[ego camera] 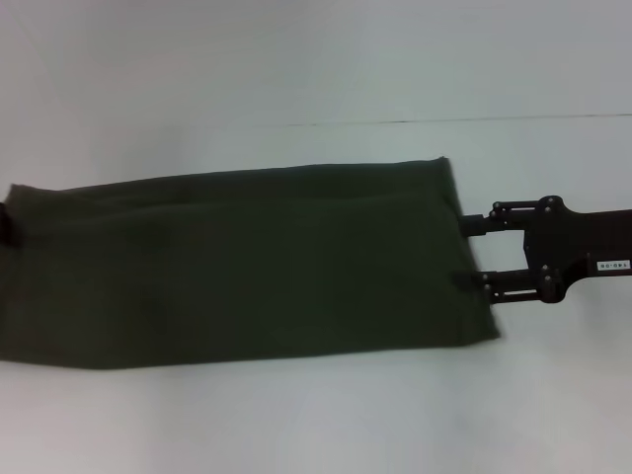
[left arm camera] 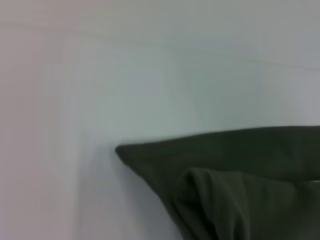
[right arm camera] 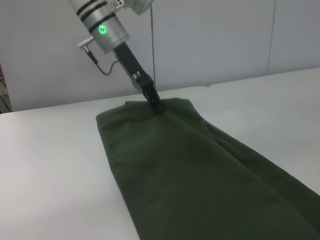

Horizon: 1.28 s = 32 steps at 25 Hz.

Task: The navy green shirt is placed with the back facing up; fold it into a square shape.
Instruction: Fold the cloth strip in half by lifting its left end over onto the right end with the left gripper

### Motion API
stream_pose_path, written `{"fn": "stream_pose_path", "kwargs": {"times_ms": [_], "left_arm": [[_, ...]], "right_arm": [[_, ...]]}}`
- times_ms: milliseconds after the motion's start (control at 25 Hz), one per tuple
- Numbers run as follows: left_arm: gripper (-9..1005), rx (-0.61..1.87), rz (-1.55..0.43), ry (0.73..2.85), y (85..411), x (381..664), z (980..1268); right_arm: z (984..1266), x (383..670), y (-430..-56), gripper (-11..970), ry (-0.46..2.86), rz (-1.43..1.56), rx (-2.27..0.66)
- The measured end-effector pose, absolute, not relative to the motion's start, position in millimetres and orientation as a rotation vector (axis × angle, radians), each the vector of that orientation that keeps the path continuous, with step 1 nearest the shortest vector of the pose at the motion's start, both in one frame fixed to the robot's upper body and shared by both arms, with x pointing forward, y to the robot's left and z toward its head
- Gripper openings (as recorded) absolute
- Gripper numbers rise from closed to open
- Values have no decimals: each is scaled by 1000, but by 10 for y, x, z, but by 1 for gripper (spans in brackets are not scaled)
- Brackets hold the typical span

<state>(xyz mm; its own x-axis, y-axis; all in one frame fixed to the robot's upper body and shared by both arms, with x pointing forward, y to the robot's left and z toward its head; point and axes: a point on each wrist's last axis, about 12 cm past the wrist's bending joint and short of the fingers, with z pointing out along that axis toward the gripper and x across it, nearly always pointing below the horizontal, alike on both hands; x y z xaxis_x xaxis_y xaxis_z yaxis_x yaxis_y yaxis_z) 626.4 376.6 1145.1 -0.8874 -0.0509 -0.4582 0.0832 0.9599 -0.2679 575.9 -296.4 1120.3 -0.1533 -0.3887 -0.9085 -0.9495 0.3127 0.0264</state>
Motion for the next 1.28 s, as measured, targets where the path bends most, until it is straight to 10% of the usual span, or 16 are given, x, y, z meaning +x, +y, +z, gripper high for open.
{"fn": "stream_pose_path", "kwargs": {"times_ms": [760, 1280], "left_arm": [[74, 167, -374, 2634, 3754, 6377, 12221], [75, 436, -607, 2557, 2811, 6593, 12777]], "right_arm": [[11179, 5737, -2965, 766, 1715, 816, -1211], [11106, 5676, -3034, 765, 1738, 800, -1180]]}}
